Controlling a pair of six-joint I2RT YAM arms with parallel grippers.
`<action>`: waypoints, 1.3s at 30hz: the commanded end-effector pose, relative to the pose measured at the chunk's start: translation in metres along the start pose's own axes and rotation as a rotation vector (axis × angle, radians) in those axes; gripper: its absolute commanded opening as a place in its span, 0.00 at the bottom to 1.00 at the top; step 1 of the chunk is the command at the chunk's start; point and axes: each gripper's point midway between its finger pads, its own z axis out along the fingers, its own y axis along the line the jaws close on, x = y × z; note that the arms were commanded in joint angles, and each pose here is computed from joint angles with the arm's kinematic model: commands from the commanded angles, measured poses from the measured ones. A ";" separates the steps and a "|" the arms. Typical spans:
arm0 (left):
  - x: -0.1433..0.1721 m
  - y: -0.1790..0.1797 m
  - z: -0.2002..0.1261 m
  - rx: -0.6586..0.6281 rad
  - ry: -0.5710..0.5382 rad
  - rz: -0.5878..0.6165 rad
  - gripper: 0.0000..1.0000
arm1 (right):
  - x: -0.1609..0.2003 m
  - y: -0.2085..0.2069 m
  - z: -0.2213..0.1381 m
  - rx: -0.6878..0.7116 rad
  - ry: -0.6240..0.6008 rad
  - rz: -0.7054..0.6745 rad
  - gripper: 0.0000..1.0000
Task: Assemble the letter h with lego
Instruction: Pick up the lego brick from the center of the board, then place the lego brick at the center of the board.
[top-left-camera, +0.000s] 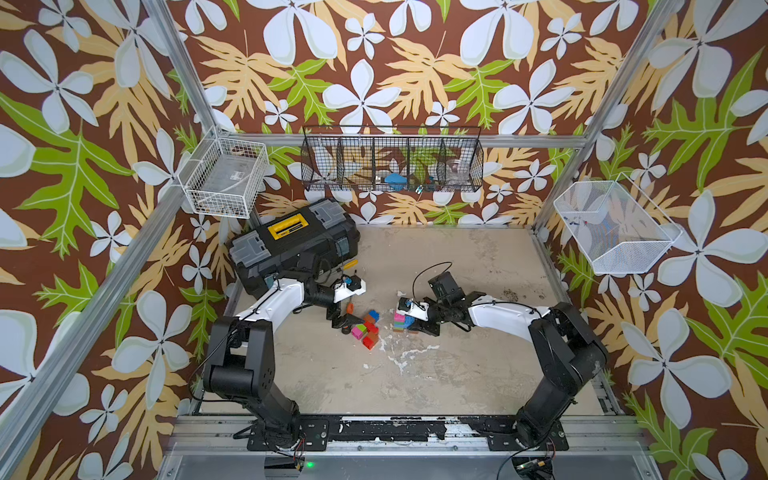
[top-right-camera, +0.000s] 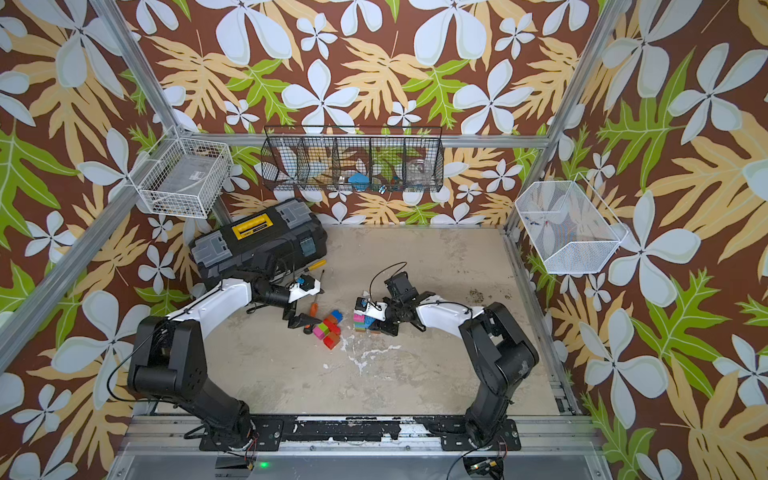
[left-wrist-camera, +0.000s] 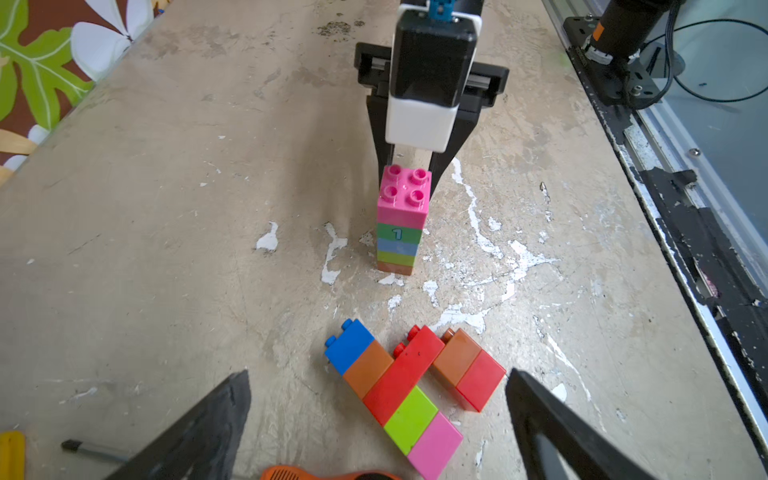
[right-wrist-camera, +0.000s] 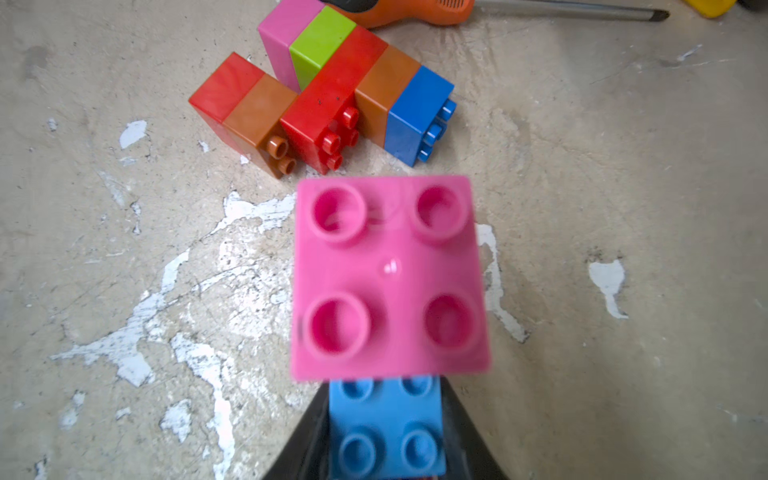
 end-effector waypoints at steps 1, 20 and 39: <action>0.000 -0.002 -0.006 -0.017 -0.026 -0.017 1.00 | 0.011 0.020 -0.003 -0.098 0.057 0.054 0.37; 0.003 -0.015 -0.010 -0.025 -0.039 -0.042 1.00 | 0.027 0.089 -0.009 -0.549 0.101 0.264 0.36; 0.013 -0.020 -0.005 -0.024 -0.030 -0.035 1.00 | 0.020 0.048 -0.008 -0.472 0.023 0.355 0.50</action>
